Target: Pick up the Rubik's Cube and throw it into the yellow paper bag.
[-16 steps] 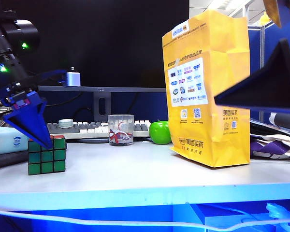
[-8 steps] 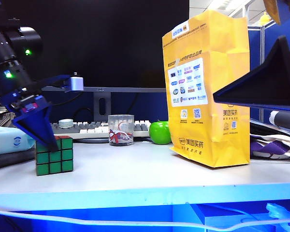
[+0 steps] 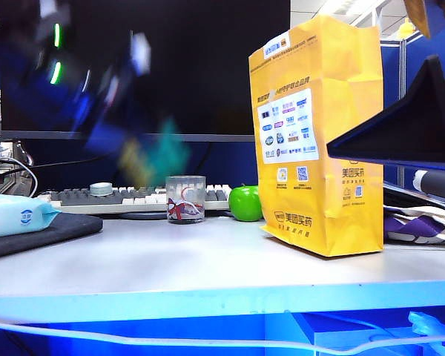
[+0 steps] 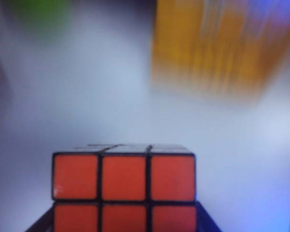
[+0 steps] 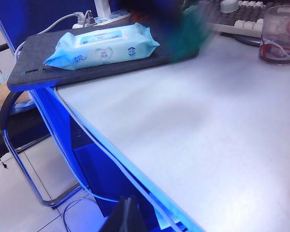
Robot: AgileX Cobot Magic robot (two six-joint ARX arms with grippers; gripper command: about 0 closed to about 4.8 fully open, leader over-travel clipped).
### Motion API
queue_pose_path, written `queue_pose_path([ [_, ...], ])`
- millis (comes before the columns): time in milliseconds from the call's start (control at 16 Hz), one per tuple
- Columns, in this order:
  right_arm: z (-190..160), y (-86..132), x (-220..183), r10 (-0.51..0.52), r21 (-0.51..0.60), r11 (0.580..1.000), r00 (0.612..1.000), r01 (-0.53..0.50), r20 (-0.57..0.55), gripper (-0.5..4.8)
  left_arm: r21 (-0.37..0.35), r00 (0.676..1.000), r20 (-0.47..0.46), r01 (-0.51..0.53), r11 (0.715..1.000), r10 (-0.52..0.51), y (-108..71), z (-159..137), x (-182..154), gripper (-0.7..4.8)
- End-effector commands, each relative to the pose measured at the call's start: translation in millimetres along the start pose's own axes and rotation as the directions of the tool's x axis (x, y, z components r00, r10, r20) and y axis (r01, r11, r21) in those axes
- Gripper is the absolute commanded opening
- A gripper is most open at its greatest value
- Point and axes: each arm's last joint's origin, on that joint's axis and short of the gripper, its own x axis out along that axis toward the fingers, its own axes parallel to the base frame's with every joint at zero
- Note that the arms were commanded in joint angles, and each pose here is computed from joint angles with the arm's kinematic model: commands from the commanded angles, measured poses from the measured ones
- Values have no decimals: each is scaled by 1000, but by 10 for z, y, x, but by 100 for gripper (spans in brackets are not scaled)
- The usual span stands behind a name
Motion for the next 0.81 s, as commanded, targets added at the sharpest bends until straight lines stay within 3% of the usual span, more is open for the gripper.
queue_pose_path([
  [63, 32, -1, 2, -1, -13, 1000, 1000, 1, 21, -1, 164, 977, 215, -40, 986, 4, -154, 642, -330, -6],
  [250, 98, -4, 9, -1, -28, 1000, 999, 2, 52, -1, 281, 942, 330, -30, 959, -67, -362, 1096, -561, -6],
  [375, 391, -28, 49, -36, -59, 997, 991, 44, 126, -1, 347, 921, 364, 5, 938, -140, -543, 1329, -583, -6],
  [501, 720, -61, 79, -114, -142, 981, 982, 136, 153, -1, 371, 913, 371, 24, 928, -172, -620, 1383, -562, -6],
  [688, 1166, -117, 82, -223, -239, 941, 970, 240, 95, -1, 373, 906, 372, 52, 926, -201, -651, 1395, -552, -6],
  [813, 1457, -185, -4, -280, -254, 915, 947, 314, 160, -1, 388, 893, 386, 70, 919, -230, -661, 1415, -559, -6],
])
